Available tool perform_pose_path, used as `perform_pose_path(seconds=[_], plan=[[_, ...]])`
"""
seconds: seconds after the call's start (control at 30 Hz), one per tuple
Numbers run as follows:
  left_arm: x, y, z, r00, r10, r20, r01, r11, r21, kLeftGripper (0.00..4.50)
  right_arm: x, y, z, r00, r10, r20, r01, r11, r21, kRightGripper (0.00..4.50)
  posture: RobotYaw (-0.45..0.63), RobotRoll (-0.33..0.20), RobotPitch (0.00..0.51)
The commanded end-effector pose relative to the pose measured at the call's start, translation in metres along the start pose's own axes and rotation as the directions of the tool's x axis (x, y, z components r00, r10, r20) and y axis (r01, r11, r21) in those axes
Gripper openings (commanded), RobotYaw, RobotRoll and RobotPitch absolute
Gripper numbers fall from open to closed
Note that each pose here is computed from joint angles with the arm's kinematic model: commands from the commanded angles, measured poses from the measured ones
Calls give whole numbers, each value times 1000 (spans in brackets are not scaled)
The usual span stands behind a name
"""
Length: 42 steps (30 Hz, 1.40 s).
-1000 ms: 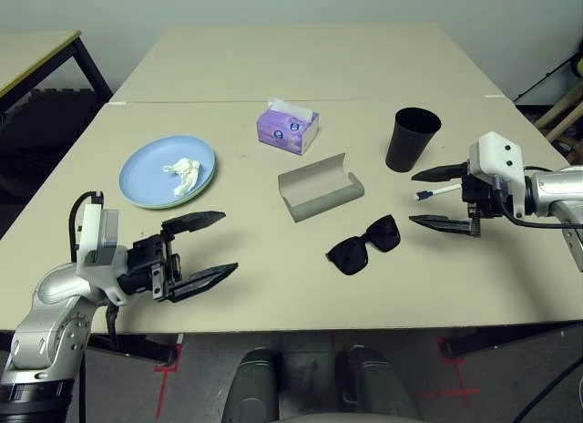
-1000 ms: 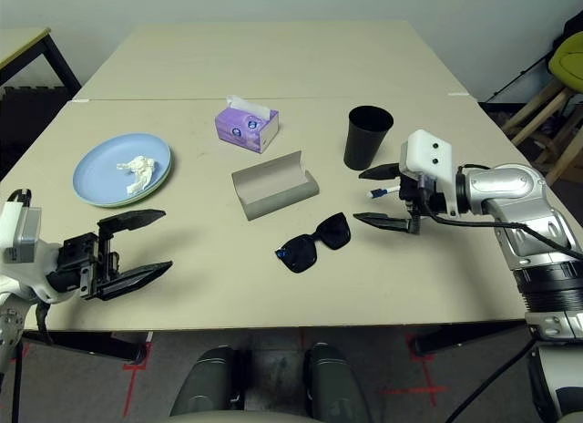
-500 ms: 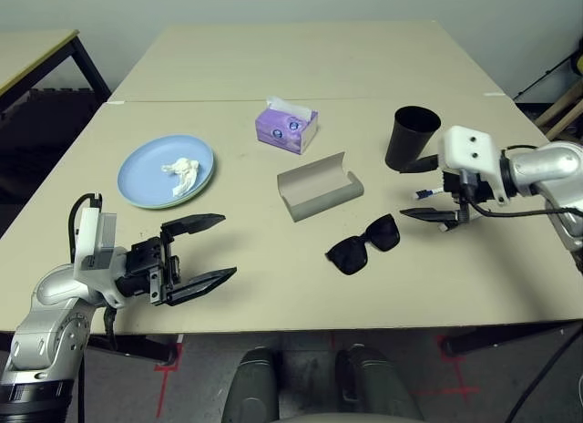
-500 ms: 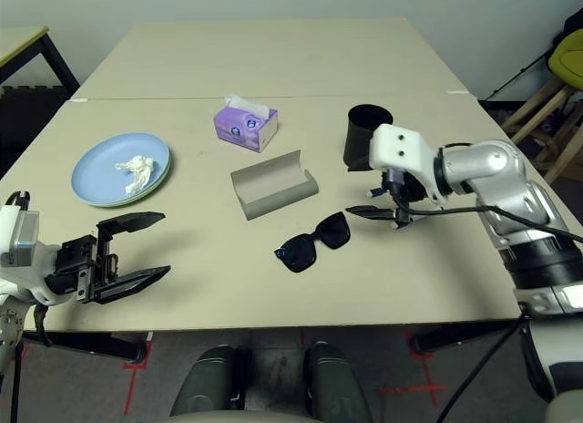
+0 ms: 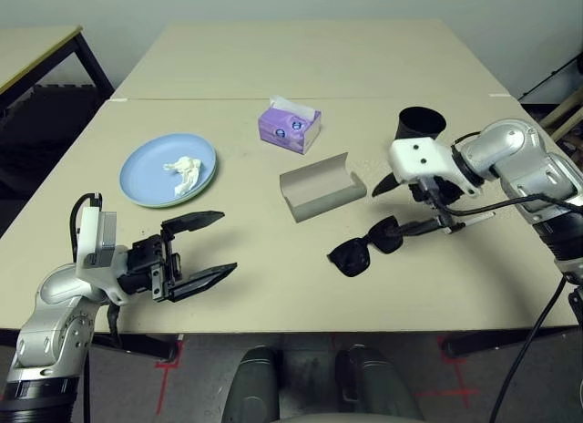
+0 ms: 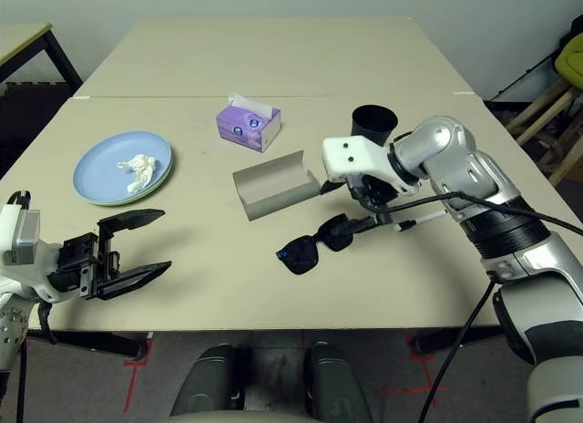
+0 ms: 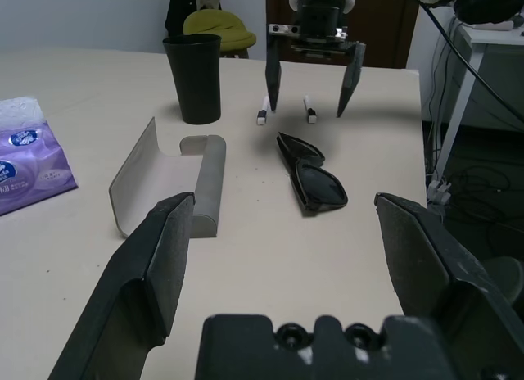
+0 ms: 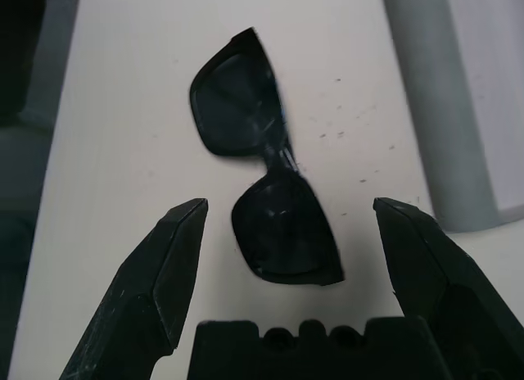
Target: Organize and tidy the items on the table.
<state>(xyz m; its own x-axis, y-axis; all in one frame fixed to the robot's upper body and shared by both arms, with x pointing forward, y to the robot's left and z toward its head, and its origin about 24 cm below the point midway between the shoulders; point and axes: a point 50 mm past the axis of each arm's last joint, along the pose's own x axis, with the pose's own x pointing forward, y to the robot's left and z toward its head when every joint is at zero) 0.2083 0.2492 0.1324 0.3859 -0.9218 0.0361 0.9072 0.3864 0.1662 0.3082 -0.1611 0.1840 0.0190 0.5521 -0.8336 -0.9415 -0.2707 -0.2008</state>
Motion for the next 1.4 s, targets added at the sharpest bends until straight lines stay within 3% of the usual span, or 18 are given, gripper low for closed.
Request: perform_pose_path(seconds=[0.03,0.8,1.4], plan=[[3,0,-1,1000,-7,-9,7,1000,6,4478,4,-1,6,999,25,-35,-27,998,-49,4500,110,0,68],[12,-3,4,1000,6,-3,-6,1000,19,4478,45,-3,20,982,85,-170,-124,965,-232,4500,136,0,69],[22,-4,5,1000,25,3,-25,999,26,4478,50,-9,23,966,38,-257,-115,949,-293,4500,147,0,70]])
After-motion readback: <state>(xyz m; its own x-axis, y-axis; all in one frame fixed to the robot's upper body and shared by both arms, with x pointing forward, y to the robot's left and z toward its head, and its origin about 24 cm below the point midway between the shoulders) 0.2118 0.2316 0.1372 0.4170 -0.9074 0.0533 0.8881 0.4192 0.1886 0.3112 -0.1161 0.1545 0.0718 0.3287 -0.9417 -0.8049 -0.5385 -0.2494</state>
